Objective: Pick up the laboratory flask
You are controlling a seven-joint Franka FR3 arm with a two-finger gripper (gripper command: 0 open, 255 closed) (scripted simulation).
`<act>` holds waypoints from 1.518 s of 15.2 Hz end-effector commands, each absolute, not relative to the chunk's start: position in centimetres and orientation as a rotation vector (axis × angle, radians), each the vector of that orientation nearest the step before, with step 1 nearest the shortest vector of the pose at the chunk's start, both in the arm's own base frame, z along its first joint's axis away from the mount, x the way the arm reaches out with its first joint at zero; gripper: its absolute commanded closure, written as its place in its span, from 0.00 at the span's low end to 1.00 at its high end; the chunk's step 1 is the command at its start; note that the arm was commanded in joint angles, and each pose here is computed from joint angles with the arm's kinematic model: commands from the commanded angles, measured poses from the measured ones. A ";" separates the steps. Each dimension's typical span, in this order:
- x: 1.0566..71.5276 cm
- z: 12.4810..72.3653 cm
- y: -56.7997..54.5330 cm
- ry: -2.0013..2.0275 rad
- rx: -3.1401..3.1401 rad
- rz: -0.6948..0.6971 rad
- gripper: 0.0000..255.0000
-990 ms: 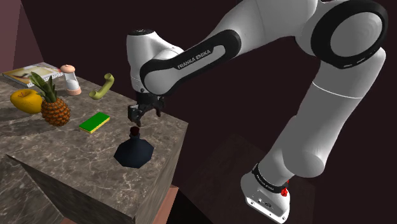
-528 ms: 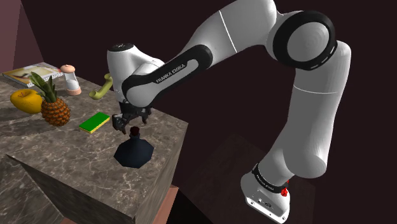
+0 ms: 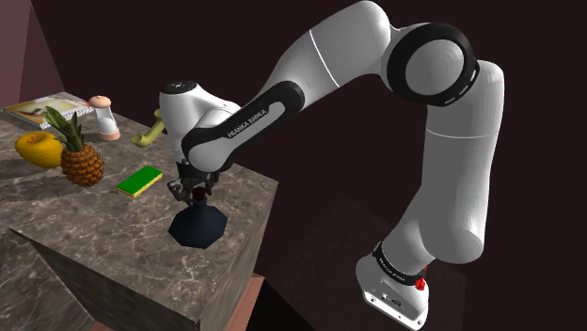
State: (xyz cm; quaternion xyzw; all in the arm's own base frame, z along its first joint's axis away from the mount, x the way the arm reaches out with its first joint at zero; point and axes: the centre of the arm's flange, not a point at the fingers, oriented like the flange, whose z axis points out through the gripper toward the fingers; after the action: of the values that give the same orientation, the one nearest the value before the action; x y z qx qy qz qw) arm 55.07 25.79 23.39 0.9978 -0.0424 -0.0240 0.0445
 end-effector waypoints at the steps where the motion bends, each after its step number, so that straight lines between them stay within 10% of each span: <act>1: 55.1 23.3 25.8 -0.130 3.049 -0.073 1.00; 23: 55.1 30.7 25.9 -0.130 3.049 -0.073 1.00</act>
State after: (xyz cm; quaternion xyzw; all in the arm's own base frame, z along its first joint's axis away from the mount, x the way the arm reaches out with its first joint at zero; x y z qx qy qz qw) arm 55.16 25.78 30.02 0.9978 -0.0424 -0.0244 0.0447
